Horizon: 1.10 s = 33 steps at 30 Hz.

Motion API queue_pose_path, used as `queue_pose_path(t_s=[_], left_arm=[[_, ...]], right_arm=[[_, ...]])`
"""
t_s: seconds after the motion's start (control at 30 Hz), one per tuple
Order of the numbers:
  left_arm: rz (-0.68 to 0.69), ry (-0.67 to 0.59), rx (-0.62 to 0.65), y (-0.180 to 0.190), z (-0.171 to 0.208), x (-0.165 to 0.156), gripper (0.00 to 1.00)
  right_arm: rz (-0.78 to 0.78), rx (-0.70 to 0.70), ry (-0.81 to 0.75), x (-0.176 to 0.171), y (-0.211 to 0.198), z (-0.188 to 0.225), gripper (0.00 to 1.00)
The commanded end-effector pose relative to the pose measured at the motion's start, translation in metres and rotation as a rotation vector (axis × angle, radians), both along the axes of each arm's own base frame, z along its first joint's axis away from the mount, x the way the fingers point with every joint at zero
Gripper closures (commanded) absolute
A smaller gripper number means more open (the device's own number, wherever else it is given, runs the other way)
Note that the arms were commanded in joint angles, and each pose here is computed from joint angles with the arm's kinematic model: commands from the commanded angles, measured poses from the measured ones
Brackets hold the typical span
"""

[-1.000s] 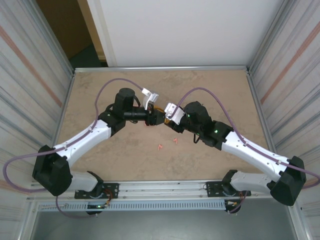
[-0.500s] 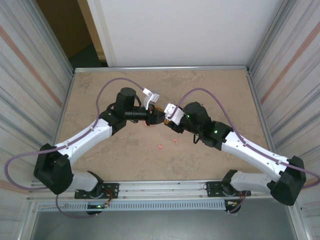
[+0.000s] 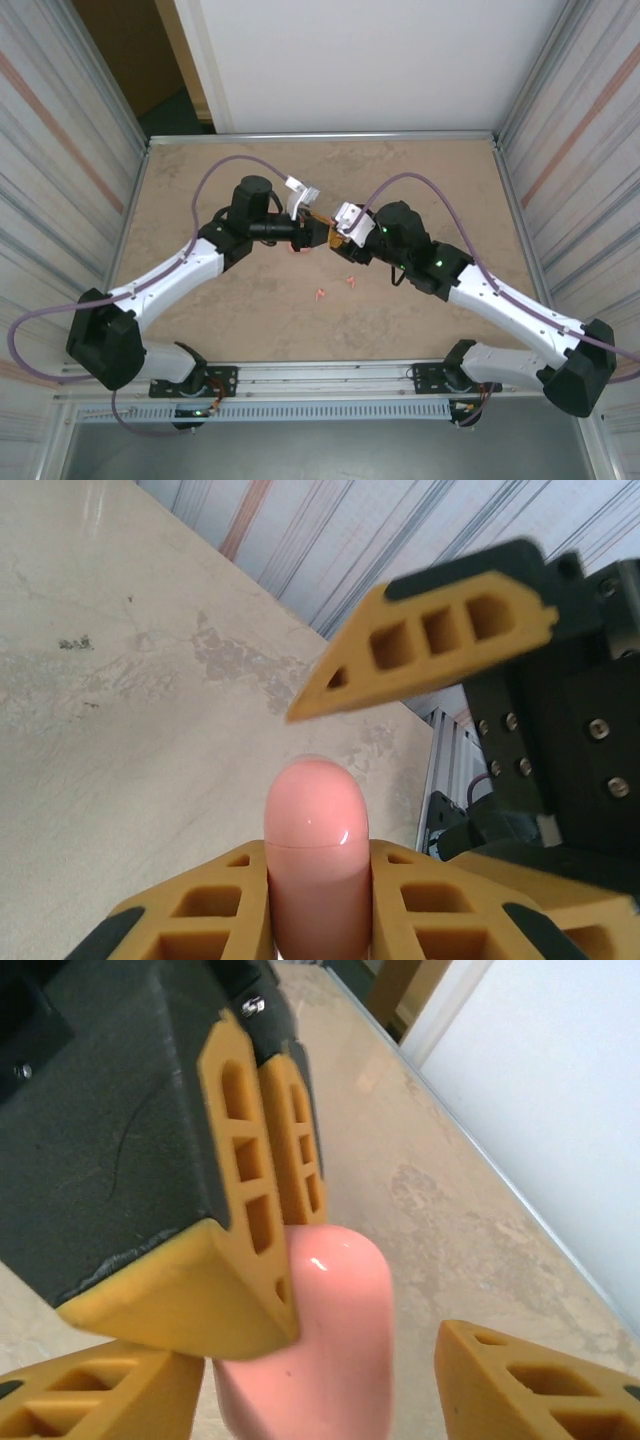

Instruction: Insert the wireless bluetooth earbuds into the charging case

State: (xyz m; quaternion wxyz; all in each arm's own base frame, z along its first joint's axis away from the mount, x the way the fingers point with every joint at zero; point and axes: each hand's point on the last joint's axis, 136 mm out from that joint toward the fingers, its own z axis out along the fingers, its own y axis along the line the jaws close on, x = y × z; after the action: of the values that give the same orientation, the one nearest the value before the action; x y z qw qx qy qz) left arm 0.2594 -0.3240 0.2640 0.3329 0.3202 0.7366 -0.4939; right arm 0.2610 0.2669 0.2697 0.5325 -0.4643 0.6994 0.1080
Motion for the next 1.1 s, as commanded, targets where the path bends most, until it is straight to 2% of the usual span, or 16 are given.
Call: queue_pose_path(t_s=[0.0, 0.13, 0.2, 0.37, 0.57, 0.7, 0.87, 1.07], left_arm=[[0.031, -0.042, -0.031, 0.009, 0.008, 0.002, 0.9], [0.084, -0.048, -0.102, 0.023, 0.012, 0.011, 0.96], [0.106, -0.076, -0.142, 0.03, 0.018, 0.014, 1.0], [0.137, -0.182, -0.194, 0.042, 0.026, 0.011, 1.0], [0.144, -0.328, -0.279, 0.051, 0.039, -0.002, 1.0], [0.145, -0.401, -0.329, 0.056, 0.046, -0.01, 1.0], [0.136, -0.456, -0.375, 0.06, 0.052, -0.018, 1.0], [0.131, -0.504, -0.416, 0.064, 0.06, -0.028, 1.0]], right_arm=[[0.033, 0.125, 0.044, -0.01, -0.002, 0.015, 0.3], [0.051, 0.216, 0.119, -0.013, -0.011, 0.013, 0.2], [0.068, 0.301, 0.134, -0.018, -0.019, 0.025, 0.17], [0.104, 0.519, 0.237, -0.02, -0.03, 0.042, 0.15], [0.16, 0.66, 0.35, -0.02, -0.025, 0.064, 0.16], [0.279, 0.714, 0.393, -0.031, -0.009, 0.083, 0.16], [0.345, 0.691, 0.431, -0.032, 0.018, 0.083, 0.16], [0.393, 0.705, 0.454, -0.027, 0.034, 0.083, 0.26]])
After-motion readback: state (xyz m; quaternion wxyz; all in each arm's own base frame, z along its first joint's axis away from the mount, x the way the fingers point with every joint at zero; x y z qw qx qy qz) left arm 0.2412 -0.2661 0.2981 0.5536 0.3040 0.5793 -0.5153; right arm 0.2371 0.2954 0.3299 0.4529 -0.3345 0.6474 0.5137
